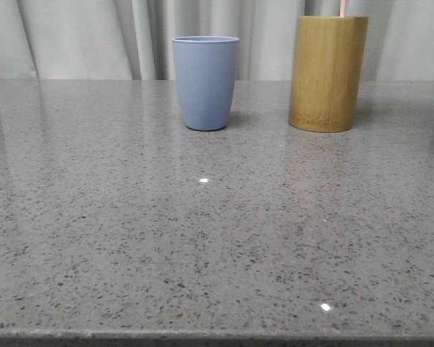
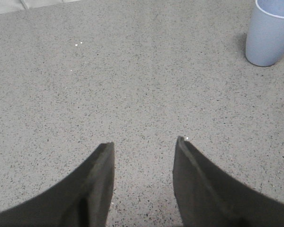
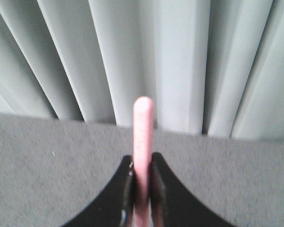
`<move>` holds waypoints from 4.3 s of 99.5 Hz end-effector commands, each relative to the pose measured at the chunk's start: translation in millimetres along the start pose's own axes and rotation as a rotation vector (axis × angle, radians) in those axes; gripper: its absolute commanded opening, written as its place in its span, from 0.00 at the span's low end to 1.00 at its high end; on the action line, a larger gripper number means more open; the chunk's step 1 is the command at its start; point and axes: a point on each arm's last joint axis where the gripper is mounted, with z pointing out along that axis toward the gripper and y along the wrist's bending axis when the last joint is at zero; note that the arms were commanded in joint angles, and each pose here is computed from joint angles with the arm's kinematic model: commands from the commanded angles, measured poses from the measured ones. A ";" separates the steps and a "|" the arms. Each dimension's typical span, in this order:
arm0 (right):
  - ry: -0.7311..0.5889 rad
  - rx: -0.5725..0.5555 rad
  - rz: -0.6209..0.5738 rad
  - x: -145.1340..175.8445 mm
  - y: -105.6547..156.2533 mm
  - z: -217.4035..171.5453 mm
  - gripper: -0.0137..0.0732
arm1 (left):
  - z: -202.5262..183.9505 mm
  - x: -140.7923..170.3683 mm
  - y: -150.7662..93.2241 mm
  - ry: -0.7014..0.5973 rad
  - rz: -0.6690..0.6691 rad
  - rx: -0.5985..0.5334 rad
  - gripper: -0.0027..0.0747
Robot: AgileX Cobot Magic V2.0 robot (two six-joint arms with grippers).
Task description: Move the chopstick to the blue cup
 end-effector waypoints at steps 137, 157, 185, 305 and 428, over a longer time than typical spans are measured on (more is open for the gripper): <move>-0.157 -0.308 -0.116 26.6 128.6 23.6 0.09 | -5.4 -11.6 0.3 -0.087 -0.008 0.000 0.41; -0.156 -0.308 -0.116 26.7 128.6 23.7 0.32 | -5.4 -11.6 0.3 -0.087 -0.008 0.000 0.41; -0.151 -0.308 -0.117 26.8 128.5 23.4 0.35 | -5.4 -11.6 0.3 -0.087 -0.008 0.000 0.41; -0.079 0.056 -0.079 68.6 -13.4 -161.1 0.35 | 10.7 -6.3 2.3 -0.173 -0.084 -0.025 0.41; -0.270 0.036 -0.090 202.2 -23.8 -284.8 0.05 | -10.6 69.1 2.9 -0.353 -0.084 0.000 0.01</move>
